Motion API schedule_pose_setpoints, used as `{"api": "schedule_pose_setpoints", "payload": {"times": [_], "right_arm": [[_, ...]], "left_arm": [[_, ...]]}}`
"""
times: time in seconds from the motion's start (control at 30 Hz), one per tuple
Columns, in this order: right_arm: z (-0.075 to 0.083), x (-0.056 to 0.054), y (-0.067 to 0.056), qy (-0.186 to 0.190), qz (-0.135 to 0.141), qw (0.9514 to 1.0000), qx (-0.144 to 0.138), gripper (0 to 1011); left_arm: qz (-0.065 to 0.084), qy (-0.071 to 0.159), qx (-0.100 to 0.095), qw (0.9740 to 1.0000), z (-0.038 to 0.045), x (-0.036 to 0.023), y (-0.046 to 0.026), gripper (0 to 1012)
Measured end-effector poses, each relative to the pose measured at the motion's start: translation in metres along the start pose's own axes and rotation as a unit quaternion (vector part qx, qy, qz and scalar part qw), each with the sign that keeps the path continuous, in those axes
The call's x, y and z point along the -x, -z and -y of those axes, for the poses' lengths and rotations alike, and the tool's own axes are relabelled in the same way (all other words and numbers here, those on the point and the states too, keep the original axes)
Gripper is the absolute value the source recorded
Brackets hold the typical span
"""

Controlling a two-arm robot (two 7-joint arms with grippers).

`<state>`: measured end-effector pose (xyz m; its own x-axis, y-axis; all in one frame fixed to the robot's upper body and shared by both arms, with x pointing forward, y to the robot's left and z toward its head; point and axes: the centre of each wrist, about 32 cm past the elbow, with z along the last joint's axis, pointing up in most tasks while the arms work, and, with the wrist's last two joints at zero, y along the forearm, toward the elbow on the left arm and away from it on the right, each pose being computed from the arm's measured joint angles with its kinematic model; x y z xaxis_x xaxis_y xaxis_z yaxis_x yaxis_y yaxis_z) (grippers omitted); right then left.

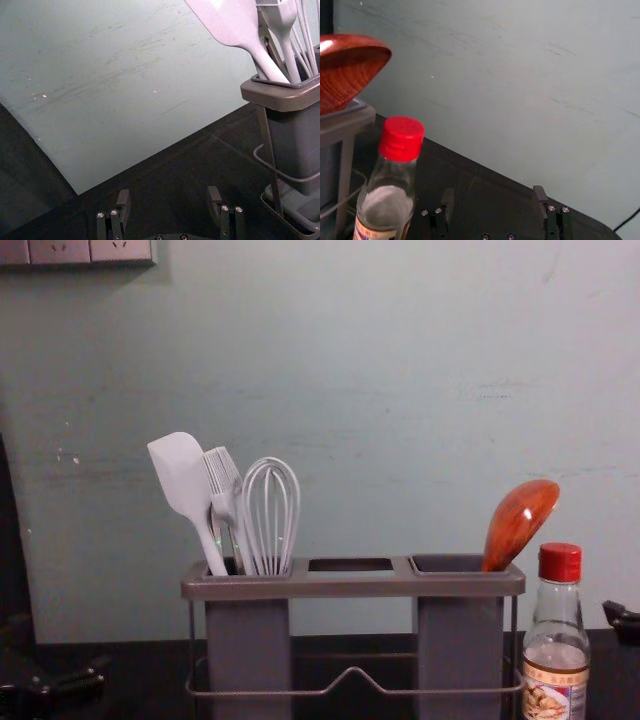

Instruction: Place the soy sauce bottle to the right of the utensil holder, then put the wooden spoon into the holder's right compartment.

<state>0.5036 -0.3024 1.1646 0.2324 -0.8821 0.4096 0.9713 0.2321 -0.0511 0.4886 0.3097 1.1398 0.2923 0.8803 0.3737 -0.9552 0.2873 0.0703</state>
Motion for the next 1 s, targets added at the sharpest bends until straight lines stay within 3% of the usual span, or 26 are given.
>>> {"api": "schedule_pose_setpoints", "payload": {"times": [1.0], "right_arm": [[-0.0049,-0.0010,-0.0042,0.000,0.004,1.0000,-0.003,1003]], "left_arm": [[0.000,0.000,0.000,1.0000,0.0000,0.0000,0.0000,1005]]}}
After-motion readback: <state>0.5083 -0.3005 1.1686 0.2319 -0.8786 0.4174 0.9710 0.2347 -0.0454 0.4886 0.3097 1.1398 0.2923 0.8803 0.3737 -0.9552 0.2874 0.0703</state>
